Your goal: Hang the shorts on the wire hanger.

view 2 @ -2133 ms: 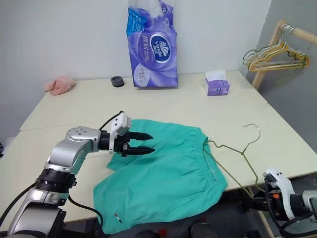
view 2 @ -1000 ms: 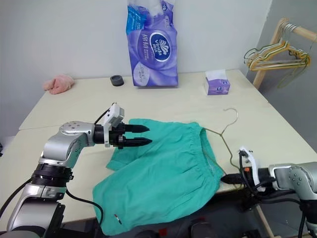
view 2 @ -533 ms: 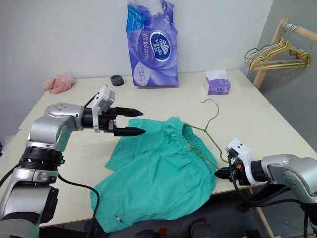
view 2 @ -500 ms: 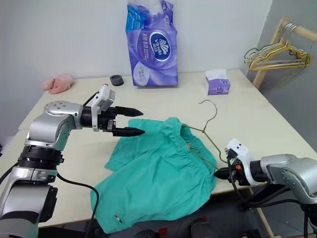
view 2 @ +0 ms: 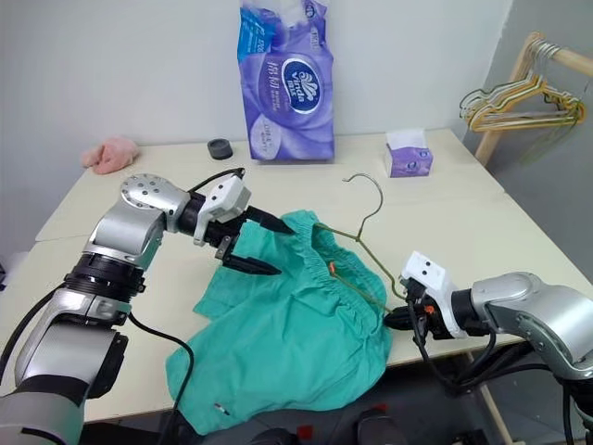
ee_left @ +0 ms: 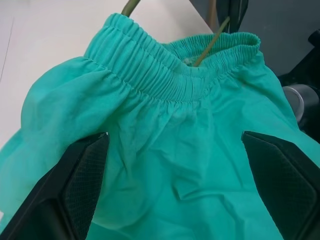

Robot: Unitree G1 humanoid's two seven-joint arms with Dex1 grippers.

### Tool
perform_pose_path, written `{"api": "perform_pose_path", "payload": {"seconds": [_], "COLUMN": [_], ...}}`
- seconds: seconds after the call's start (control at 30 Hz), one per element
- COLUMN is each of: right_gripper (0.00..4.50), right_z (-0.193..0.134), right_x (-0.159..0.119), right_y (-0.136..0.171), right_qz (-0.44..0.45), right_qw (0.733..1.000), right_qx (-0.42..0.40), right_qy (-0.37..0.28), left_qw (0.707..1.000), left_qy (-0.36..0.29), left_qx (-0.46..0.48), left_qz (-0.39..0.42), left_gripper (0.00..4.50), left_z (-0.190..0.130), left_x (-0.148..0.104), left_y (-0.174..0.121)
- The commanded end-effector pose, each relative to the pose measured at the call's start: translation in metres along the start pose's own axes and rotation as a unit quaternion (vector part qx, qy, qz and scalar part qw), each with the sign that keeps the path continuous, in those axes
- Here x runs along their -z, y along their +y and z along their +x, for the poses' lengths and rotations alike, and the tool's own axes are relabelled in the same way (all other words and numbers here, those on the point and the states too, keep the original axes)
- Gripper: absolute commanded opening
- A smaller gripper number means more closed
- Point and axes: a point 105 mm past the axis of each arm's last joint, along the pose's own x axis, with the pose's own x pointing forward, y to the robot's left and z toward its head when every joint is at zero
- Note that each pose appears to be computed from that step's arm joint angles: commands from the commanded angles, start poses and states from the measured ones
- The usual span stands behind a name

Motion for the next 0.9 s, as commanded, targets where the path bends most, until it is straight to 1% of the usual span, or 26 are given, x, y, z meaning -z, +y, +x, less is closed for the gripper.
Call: {"api": "perform_pose_path", "payload": {"seconds": [0.03,0.1,0.23,0.47,0.53,0.63,0.77,0.9], "right_gripper": [0.0,0.0,0.0,0.0,0.0,0.0,0.0,0.0], "right_z": [0.003,0.003,0.004,0.006,0.006,0.006,0.006,0.007], "right_x": [-0.004,-0.002,0.001,-0.002,-0.003,-0.001,0.0,-0.004], "right_y": [0.013,0.012,0.01,0.011,0.011,0.011,0.01,0.012], "right_qz": [-0.035,-0.034,-0.033,-0.059,-0.061,-0.062,-0.065,-0.086], "right_qw": [0.999,0.999,0.999,0.998,0.998,0.998,0.998,0.996], "right_qx": [-0.023,-0.021,-0.016,-0.013,-0.013,-0.011,-0.011,-0.012], "right_qy": [-0.001,0.002,0.007,0.01,0.01,0.015,0.018,0.017], "left_qw": [0.999,0.998,0.997,0.999,1.0,1.0,1.0,0.998], "left_qy": [0.02,0.032,0.031,0.022,0.01,0.001,0.024,0.043], "left_qx": [-0.031,-0.046,-0.074,-0.016,-0.001,0.005,0.017,0.035], "left_qz": [0.028,0.03,0.022,0.018,0.013,0.005,0.005,0.004], "left_gripper": [4.49,4.49,4.49,4.49,4.49,4.49,4.49,4.49], "left_z": [-0.026,-0.034,-0.047,-0.022,-0.017,-0.018,-0.018,-0.009], "left_x": [-0.011,-0.009,-0.011,-0.003,-0.006,-0.011,-0.005,0.008], "left_y": [0.009,0.014,0.024,0.004,-0.001,-0.003,-0.008,-0.013]}}
